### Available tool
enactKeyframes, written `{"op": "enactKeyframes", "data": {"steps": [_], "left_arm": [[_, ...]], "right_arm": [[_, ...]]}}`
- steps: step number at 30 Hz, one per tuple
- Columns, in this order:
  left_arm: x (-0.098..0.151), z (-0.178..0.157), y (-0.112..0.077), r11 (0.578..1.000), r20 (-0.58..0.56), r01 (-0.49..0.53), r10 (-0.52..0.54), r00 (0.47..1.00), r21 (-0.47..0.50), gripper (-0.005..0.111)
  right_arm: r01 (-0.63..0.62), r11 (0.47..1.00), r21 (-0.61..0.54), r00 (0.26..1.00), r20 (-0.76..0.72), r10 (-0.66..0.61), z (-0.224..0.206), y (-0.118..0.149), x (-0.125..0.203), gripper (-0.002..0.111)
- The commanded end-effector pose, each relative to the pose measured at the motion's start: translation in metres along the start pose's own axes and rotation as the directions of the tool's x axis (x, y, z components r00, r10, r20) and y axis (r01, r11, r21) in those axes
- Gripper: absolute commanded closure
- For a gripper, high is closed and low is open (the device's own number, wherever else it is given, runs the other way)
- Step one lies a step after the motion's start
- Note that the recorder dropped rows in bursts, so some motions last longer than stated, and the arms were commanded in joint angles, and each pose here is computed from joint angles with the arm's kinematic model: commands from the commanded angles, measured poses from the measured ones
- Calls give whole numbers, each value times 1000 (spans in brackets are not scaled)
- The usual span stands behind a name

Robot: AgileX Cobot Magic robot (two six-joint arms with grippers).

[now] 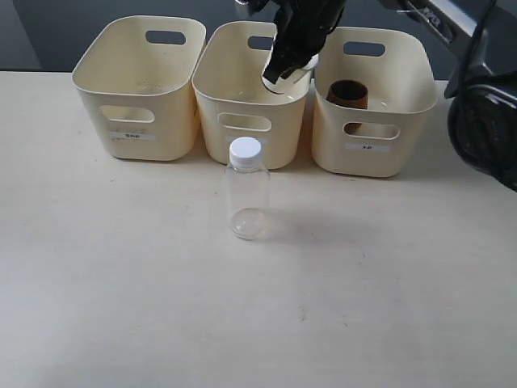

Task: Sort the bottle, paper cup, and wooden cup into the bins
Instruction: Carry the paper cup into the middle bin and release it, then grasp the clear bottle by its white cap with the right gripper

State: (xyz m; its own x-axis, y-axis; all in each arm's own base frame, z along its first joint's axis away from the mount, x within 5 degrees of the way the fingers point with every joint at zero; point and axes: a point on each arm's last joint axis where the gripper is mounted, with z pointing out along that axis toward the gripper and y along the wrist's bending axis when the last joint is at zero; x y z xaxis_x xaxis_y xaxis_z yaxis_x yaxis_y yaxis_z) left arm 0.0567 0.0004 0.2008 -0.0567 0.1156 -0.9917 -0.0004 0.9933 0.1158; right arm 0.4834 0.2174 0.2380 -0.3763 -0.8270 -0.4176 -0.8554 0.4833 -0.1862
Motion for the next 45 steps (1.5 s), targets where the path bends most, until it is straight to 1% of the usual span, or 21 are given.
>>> {"op": "enactKeyframes", "data": {"steps": [1, 6, 10, 18, 20, 24, 25, 26, 35, 39, 43, 45], "left_arm": [[0, 0, 0, 1000, 8, 1, -1, 1000, -1, 107], [0, 0, 0, 1000, 8, 1, -1, 1000, -1, 107], [0, 0, 0, 1000, 8, 1, -1, 1000, -1, 107], [0, 0, 0, 1000, 8, 1, -1, 1000, -1, 107], [0, 0, 0, 1000, 8, 1, -1, 1000, -1, 107], [0, 0, 0, 1000, 8, 1, -1, 1000, -1, 107], [0, 0, 0, 1000, 8, 1, -1, 1000, -1, 107], [0, 0, 0, 1000, 8, 1, -1, 1000, -1, 107], [0, 0, 0, 1000, 8, 1, -1, 1000, -1, 107], [0, 0, 0, 1000, 8, 1, -1, 1000, -1, 107], [0, 0, 0, 1000, 8, 1, -1, 1000, -1, 107], [0, 0, 0, 1000, 8, 1, -1, 1000, -1, 107]], "right_arm": [[43, 999, -32, 999, 9, -42, 16, -1, 2, 109], [80, 996, -36, 996, -34, -81, 34, -1, 9, 109], [81, 996, -48, 995, -46, -83, 43, 0, 12, 109], [86, 994, -62, 996, -31, -88, 43, 2, 10, 108], [87, 994, -68, 996, -25, -89, 43, 2, 10, 100], [87, 994, -69, 996, -24, -89, 43, 2, 10, 76], [87, 994, -69, 996, -24, -89, 43, 2, 10, 73], [78, 995, -68, 996, -25, -80, 43, 2, 10, 71], [66, 995, -76, 998, -6, -66, 39, 3, 7, 72], [48, 998, -28, 998, 38, -47, 4, 0, -3, 72], [-20, 998, 52, 989, 145, 12, -70, -2, -19, 72], [-71, 995, 69, 974, 220, 55, -110, 2, -26, 72]]}}
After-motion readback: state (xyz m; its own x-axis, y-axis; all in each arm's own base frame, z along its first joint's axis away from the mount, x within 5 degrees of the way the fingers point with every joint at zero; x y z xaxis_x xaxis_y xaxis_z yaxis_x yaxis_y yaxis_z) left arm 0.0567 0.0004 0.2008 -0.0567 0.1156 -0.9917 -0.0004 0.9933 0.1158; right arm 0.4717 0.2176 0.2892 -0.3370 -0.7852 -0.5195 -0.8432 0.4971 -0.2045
